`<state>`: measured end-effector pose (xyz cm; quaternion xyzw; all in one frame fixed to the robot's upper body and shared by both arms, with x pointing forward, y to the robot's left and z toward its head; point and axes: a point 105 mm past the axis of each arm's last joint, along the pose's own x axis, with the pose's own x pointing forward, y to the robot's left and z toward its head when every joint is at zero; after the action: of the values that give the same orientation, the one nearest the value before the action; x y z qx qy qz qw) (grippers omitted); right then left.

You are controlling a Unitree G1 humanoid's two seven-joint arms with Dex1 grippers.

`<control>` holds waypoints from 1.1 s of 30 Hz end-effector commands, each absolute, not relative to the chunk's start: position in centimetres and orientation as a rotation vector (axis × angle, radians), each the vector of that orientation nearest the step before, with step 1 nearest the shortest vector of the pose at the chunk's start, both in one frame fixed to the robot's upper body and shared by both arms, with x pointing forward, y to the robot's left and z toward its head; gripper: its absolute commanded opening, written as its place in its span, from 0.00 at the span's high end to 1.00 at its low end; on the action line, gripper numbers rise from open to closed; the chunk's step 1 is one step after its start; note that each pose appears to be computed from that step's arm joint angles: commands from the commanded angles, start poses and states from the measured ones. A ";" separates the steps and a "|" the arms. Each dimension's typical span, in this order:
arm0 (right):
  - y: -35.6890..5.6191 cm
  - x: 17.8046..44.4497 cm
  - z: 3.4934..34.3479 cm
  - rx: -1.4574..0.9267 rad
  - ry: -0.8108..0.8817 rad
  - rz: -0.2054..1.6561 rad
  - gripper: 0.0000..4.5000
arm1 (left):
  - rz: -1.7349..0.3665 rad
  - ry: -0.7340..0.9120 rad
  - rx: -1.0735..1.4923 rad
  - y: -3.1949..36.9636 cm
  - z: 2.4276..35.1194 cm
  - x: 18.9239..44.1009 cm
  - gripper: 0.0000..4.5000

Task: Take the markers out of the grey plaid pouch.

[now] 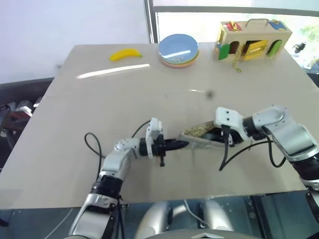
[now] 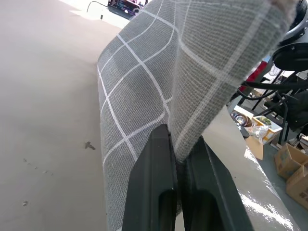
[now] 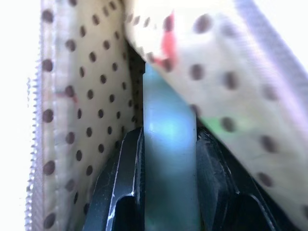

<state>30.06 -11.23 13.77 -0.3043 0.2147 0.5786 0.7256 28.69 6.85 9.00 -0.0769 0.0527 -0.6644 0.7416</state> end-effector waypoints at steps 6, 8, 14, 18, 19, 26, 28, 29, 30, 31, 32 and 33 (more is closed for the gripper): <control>-12.2 30.8 17.2 -0.764 0.269 1.193 0.80 | -1.486 0.122 -0.094 7.2 8.3 27.4 1.00; -12.0 30.3 17.5 -0.779 0.219 1.230 0.80 | -1.477 0.112 -0.082 7.3 8.3 27.5 1.00; -11.9 29.6 18.1 -0.809 0.116 1.285 0.80 | -1.437 0.044 0.025 7.4 8.1 28.1 1.00; -11.8 28.9 18.2 -0.795 0.078 1.324 0.80 | -1.354 -0.029 0.055 7.8 8.8 29.4 1.00; -11.8 28.8 18.1 -0.799 0.077 1.329 0.80 | -1.331 -0.046 0.063 7.9 9.0 29.8 1.00; -11.3 29.1 18.7 -0.756 0.018 1.312 0.80 | -1.250 -0.122 0.159 8.4 9.3 31.3 1.00; -11.2 29.0 19.0 -0.736 0.006 1.316 0.80 | -1.243 -0.125 0.165 8.4 9.2 31.4 1.00; -11.1 28.9 19.1 -0.724 0.003 1.325 0.80 | -1.238 -0.127 0.166 8.4 9.2 31.5 1.00; -11.1 28.7 19.2 -0.714 0.001 1.333 0.80 | -1.228 -0.131 0.161 8.5 9.3 31.6 1.00; -10.9 28.5 19.3 -0.702 -0.003 1.344 0.80 | -1.213 -0.136 0.152 8.5 9.5 31.9 1.00; -10.8 28.3 19.3 -0.693 -0.009 1.351 0.80 | -1.203 -0.140 0.150 8.6 9.6 32.1 1.00; -10.6 28.1 19.5 -0.676 -0.021 1.357 0.80 | -1.199 -0.141 0.156 8.6 9.6 32.2 1.00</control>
<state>28.59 -10.64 16.93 -0.3017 0.0415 0.6227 0.7208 31.45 7.39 9.73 0.0670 -0.0714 -0.5899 0.8015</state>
